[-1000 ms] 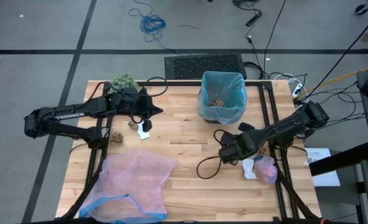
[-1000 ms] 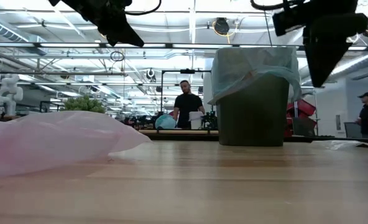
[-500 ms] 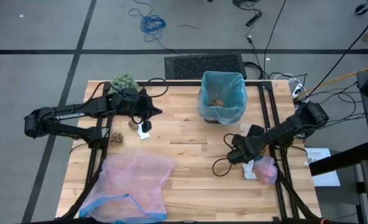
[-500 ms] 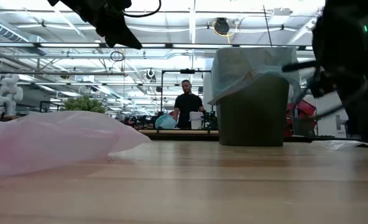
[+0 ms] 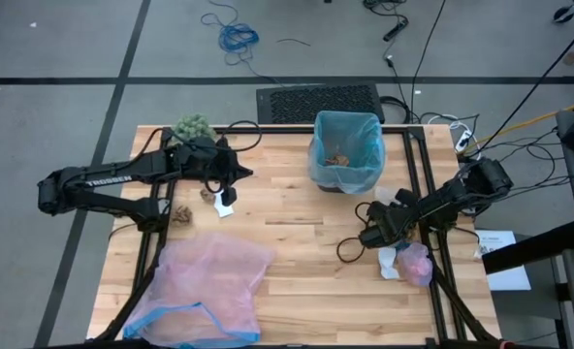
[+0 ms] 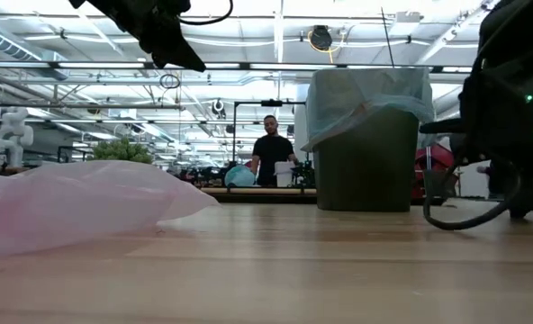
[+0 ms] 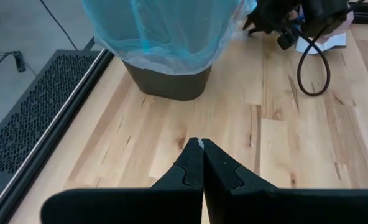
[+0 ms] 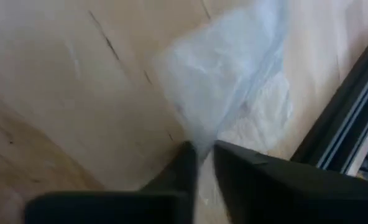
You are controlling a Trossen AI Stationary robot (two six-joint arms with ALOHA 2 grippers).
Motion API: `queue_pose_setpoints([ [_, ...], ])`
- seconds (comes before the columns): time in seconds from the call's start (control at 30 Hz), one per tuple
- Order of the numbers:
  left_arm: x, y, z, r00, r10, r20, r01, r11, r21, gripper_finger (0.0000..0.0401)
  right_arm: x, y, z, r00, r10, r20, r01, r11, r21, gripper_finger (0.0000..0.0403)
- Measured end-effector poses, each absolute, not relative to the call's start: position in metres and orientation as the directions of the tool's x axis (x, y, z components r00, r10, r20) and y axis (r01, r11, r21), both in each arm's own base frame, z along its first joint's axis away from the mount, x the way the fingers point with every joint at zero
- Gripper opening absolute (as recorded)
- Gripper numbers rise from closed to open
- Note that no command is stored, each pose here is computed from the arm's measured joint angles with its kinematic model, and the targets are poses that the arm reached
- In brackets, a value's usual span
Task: Place trash/remove bag and relplace
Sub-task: Put the transparent plastic into the trash bin
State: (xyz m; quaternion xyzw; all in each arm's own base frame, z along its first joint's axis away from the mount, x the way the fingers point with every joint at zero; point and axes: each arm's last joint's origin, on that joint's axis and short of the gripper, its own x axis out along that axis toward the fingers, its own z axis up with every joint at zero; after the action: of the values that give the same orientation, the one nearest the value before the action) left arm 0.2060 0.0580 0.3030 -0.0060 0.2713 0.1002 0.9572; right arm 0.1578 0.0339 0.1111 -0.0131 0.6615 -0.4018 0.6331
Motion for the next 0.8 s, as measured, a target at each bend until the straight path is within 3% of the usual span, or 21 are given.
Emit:
queue_pose_setpoints([
  [0.23,0.206,0.058,0.303,0.833,0.189,-0.520,-0.204,0.979,0.030,0.0000,0.185,0.051,0.141,-0.190,-0.381,-0.905,0.498,0.757,-0.423,0.0001],
  [0.53,0.206,0.058,0.303,0.833,0.190,-0.520,-0.204,0.978,0.031,0.0000,0.252,0.094,0.237,0.144,-0.082,-0.986,0.306,0.951,-0.035,0.0000],
  [0.63,0.206,0.058,0.303,0.833,0.191,-0.519,-0.204,0.978,0.032,0.0000,0.267,0.094,0.277,0.293,-0.115,-0.949,0.276,0.961,-0.031,0.0000],
  [0.8,0.206,0.058,0.303,0.833,0.191,-0.519,-0.204,0.978,0.032,0.0000,0.277,0.081,0.347,0.484,-0.327,-0.812,0.319,0.930,-0.184,0.0000],
])
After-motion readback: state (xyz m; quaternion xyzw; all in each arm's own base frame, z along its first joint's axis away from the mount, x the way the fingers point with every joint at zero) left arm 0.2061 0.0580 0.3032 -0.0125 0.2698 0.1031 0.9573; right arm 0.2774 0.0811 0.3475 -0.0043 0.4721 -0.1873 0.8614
